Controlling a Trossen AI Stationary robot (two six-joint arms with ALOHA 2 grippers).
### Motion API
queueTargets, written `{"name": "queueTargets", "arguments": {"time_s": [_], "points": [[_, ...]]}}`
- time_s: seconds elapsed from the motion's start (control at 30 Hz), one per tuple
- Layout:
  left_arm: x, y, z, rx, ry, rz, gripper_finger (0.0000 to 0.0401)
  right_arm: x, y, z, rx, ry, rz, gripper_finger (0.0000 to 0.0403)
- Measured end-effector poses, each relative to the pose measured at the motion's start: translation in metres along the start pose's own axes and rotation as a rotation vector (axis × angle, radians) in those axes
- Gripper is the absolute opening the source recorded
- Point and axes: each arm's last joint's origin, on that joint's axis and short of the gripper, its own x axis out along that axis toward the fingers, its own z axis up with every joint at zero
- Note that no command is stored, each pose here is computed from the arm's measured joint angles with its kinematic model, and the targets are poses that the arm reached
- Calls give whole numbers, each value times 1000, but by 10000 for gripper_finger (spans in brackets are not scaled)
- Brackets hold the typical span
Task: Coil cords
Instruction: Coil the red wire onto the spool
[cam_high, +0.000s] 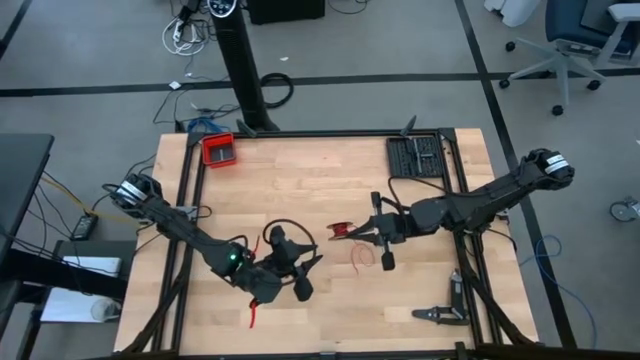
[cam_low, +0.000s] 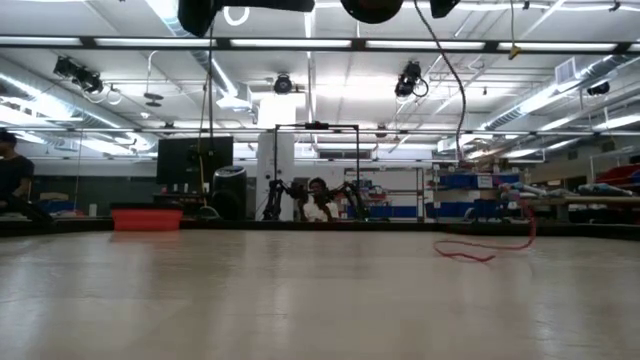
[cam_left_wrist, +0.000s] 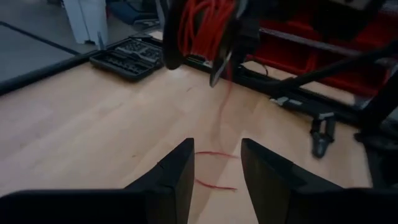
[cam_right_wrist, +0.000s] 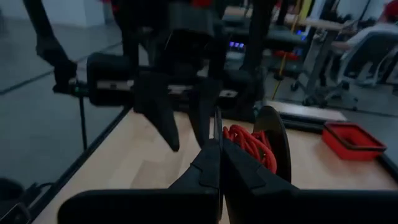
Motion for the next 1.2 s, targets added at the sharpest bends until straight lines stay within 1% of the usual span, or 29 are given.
{"name": "queueTargets", "arguments": {"time_s": [0.2, 0.3, 0.5, 0.63, 0.8, 0.87, 0.93, 1.0, 1.07, 1.13, 1.2], "points": [[3, -1, 7, 65, -52, 13, 136, -8, -7, -2, 2, -43, -4, 2], [2, -2, 11, 88, -88, 17, 136, -13, -8, 2, 2, -50, 46, 2], [2, -3, 20, 141, -176, 104, 136, -23, -8, 10, 6, -101, 136, 2], [3, -3, 25, 134, -203, 114, 136, -24, -6, 11, 7, -110, 186, 2], [7, 0, 30, 100, -221, 122, 136, -24, -4, 12, 10, -118, 191, 2], [9, 0, 32, 83, -227, 96, 136, -24, -4, 13, 9, -131, 190, 2], [11, -1, 34, 98, -222, 44, 136, -24, -3, 14, 3, -138, 192, 2], [13, -2, 37, 135, -221, -20, 136, -24, -1, 14, -3, -141, 200, 2], [15, -2, 38, 198, -216, -72, 136, -25, 0, 14, -9, -143, 207, 2], [17, -1, 38, 241, -211, -87, 136, -26, 2, 15, -9, -151, 206, 2], [21, 1, 39, 253, -212, -84, 136, -27, 3, 16, -8, -159, 197, 2]]}}
